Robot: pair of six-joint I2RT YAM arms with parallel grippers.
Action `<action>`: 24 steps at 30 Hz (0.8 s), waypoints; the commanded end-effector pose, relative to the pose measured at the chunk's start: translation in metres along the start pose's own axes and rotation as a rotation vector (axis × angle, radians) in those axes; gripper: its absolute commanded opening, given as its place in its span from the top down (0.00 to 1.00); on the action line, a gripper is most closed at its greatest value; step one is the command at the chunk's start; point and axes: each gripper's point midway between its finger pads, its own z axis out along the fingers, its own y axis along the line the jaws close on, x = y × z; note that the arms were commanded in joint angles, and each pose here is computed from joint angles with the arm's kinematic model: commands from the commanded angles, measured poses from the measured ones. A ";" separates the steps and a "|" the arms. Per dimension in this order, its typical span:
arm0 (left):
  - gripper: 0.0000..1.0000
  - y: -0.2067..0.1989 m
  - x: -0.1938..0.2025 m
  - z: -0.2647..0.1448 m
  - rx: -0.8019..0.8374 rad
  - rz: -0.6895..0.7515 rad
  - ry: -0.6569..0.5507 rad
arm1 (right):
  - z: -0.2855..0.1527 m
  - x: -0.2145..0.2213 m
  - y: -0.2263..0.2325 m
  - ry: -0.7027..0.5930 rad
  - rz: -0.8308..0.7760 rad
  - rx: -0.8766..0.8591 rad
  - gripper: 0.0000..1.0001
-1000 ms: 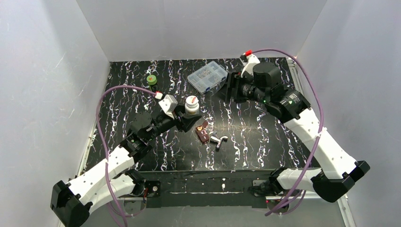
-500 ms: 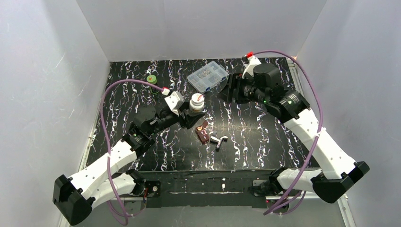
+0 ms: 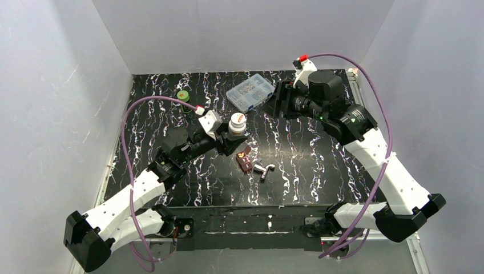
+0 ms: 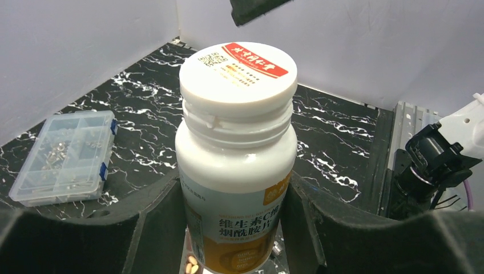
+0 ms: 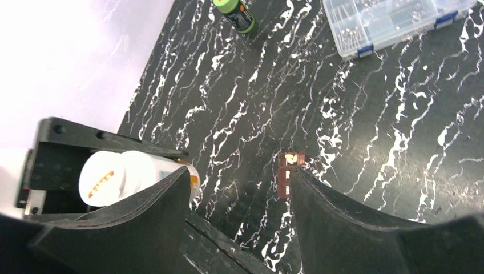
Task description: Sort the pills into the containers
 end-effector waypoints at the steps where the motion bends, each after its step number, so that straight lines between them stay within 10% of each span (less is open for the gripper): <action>1: 1.00 0.000 0.002 0.001 -0.005 -0.017 -0.016 | -0.008 -0.030 0.029 -0.076 -0.038 -0.072 0.29; 24: 1.00 0.011 0.022 -0.009 -0.089 -0.075 0.043 | -0.005 -0.019 0.025 -0.051 -0.038 -0.064 0.29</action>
